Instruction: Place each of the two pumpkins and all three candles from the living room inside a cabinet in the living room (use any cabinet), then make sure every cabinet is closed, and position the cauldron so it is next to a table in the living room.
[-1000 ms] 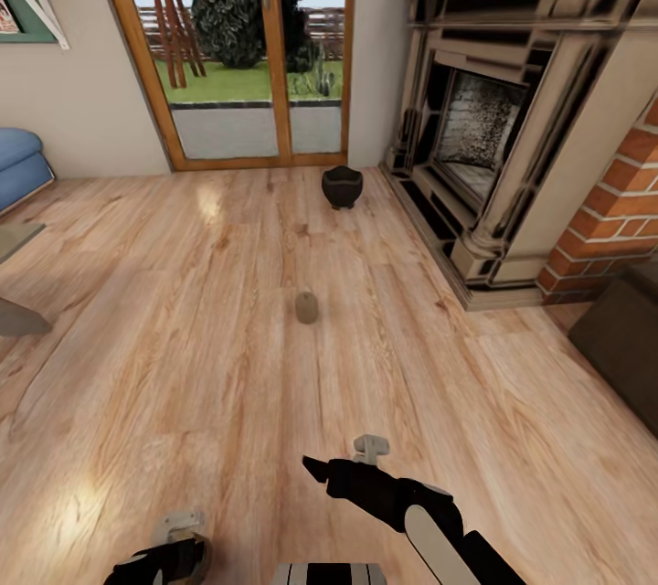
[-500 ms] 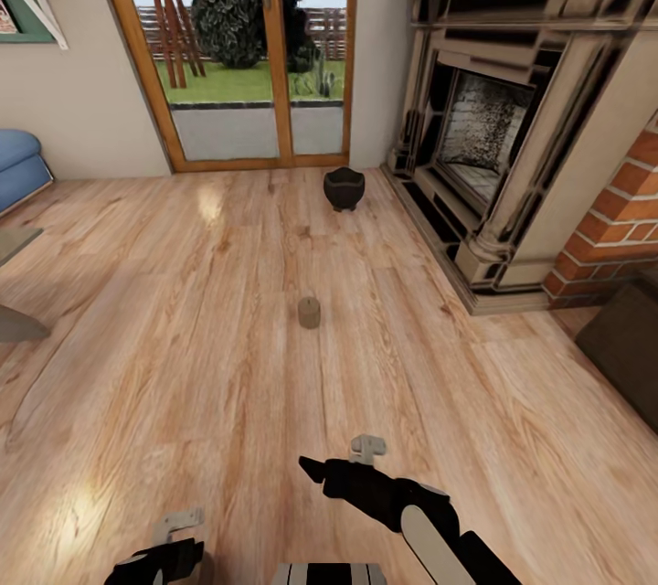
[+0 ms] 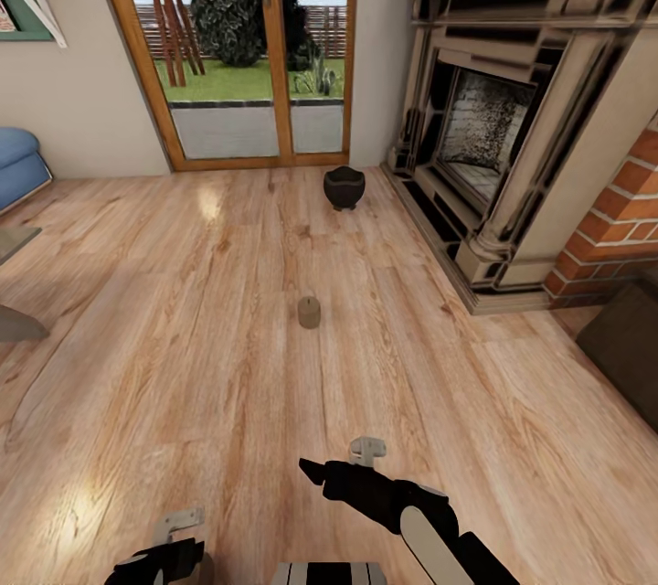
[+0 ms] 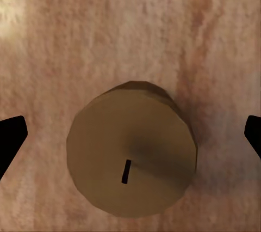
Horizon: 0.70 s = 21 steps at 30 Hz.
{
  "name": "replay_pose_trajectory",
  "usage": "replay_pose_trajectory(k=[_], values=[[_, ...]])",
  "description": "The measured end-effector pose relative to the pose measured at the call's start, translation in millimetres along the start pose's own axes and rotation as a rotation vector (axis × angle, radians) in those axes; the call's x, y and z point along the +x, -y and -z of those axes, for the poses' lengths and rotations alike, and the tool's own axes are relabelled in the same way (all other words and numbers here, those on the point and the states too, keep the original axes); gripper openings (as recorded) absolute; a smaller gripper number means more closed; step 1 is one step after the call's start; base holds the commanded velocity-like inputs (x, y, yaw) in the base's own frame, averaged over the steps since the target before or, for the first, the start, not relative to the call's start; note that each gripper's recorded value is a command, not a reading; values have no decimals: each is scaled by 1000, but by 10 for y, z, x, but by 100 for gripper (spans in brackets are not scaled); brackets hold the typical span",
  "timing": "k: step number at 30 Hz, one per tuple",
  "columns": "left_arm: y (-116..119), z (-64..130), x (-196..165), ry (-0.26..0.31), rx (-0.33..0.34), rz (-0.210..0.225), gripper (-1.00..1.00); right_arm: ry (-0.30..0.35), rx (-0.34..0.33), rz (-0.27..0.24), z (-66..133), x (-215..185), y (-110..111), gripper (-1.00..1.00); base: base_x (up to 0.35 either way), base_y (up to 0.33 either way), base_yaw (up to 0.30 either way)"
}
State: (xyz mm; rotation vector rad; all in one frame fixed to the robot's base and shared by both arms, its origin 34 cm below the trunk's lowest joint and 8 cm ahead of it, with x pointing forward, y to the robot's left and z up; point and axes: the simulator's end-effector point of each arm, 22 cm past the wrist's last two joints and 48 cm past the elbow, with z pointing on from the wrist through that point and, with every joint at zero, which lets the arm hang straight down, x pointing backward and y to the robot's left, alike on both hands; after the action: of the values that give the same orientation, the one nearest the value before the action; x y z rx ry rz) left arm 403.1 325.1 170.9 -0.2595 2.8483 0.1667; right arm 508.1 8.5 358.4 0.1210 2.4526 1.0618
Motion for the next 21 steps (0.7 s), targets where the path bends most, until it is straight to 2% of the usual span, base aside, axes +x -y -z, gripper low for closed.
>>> replay_pose_trajectory(k=[9, 15, 18, 21], values=[[-19, -87, 152, -36, -7, -5, 100, -25, 10, -24, -73, 113, 112, 100, 0, 0, 0], [-15, -87, 153, -36, -7, -6, 100, -20, 7, -20, -56, 80, 106, 100, 0, 0, 0], [-18, -115, 205, -48, -9, -8, 100, -22, 10, -25, -52, 82, 172, 100, 0, 0, 0], [-20, -124, 223, -52, -10, -9, 100, -21, -24, -27, -41, 71, 133, 100, 0, 0, 0]])
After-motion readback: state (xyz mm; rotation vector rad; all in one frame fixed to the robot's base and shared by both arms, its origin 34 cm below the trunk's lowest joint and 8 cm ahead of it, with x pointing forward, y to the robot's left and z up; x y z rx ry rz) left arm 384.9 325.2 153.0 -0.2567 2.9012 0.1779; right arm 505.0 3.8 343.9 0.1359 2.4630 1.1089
